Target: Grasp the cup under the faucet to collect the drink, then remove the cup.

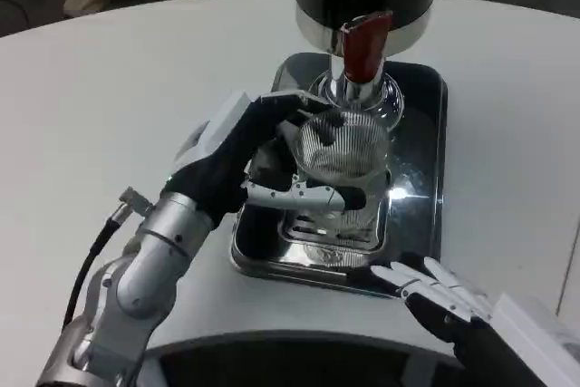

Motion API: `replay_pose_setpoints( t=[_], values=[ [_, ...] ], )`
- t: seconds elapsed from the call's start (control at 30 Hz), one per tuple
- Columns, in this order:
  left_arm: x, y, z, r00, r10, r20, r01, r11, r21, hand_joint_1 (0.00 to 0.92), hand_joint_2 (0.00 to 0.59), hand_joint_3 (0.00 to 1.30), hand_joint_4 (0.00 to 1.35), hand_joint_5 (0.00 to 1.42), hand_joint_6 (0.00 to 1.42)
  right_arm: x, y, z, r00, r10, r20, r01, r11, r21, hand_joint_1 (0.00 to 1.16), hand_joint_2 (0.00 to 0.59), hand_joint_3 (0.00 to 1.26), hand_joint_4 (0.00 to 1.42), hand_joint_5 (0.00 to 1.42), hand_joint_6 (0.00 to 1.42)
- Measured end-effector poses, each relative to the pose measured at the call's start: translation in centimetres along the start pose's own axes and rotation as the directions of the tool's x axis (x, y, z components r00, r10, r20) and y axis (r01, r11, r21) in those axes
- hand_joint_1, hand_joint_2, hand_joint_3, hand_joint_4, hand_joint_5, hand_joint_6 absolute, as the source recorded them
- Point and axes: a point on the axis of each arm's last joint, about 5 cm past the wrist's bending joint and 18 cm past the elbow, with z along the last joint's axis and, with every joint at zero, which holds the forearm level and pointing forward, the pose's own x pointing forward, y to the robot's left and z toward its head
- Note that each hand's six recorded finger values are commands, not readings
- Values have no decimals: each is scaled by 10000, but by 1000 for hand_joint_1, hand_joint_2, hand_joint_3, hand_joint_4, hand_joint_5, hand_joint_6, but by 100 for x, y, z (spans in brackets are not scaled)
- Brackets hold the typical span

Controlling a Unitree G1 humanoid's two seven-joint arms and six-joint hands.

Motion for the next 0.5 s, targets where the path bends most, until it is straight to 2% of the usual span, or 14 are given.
replay_pose_setpoints(
  t=[0.5],
  values=[
    [51, -17, 1, 9999, 143, -53, -143, 9999, 57, 722, 2, 760, 843, 992, 917, -27, -9, -13, 9998, -23, -202, 24, 10000, 18, 553, 493, 175, 105, 15, 0]
  ],
)
